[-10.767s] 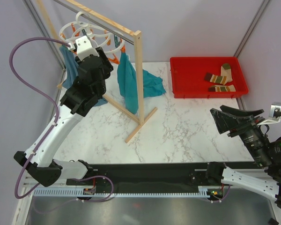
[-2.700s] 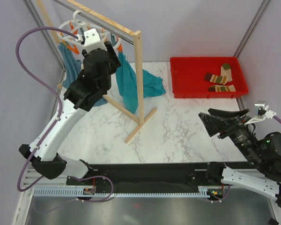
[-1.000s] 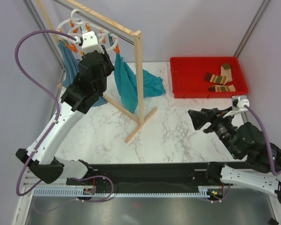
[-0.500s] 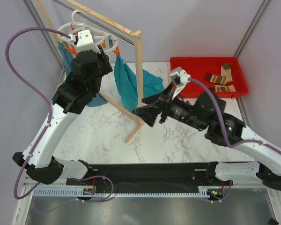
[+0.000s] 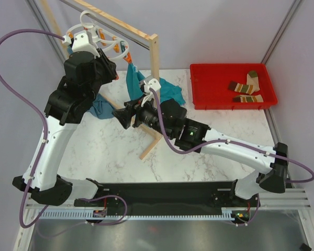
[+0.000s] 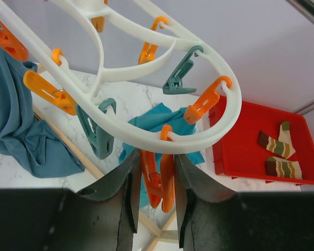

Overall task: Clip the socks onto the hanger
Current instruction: Open the clamp at the hanger.

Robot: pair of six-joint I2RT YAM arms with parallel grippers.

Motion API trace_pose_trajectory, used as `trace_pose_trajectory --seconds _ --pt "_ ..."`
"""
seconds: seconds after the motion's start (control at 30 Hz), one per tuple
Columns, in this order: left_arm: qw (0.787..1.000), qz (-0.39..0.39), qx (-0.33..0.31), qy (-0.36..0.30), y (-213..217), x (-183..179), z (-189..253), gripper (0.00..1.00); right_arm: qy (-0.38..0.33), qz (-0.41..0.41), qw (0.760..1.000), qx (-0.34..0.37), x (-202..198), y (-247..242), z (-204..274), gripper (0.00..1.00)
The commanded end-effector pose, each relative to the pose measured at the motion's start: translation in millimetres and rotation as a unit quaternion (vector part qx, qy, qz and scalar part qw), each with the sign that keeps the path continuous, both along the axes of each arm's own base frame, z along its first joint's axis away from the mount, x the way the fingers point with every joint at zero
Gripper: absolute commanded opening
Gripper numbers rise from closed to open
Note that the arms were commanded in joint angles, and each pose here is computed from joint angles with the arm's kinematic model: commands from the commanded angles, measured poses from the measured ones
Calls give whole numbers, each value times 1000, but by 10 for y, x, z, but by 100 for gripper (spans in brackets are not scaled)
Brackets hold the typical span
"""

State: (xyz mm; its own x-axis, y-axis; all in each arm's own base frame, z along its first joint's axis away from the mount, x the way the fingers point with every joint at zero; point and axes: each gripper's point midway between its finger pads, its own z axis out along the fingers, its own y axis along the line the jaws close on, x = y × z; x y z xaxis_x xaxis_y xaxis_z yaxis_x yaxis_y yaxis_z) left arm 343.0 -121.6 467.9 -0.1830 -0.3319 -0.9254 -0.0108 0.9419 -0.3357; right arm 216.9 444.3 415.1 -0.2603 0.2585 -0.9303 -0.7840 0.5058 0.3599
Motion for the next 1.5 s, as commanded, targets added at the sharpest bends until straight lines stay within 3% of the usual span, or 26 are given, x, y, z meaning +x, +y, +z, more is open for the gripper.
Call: trace_pose_trajectory --seconds 0.0,0.13,0.5,1.33,1.37,1.47 --pt "999 -23 -35 -6 -43 -70 135 2 -62 -77 993 70 226 -77 501 68" --pt "999 -23 -37 -4 16 -94 131 2 -80 -124 987 59 465 61 349 59" --pt "999 -19 -48 -5 174 -145 153 2 -110 -212 969 66 877 170 527 52" --pt "996 -43 -77 8 73 -77 109 2 -124 -166 974 89 1210 372 519 42" --pt "996 -44 -76 9 75 -82 104 2 -124 -166 974 88 1222 380 509 40" --pt "996 -41 -74 10 83 -78 84 2 -121 -167 974 90 1229 386 513 8"
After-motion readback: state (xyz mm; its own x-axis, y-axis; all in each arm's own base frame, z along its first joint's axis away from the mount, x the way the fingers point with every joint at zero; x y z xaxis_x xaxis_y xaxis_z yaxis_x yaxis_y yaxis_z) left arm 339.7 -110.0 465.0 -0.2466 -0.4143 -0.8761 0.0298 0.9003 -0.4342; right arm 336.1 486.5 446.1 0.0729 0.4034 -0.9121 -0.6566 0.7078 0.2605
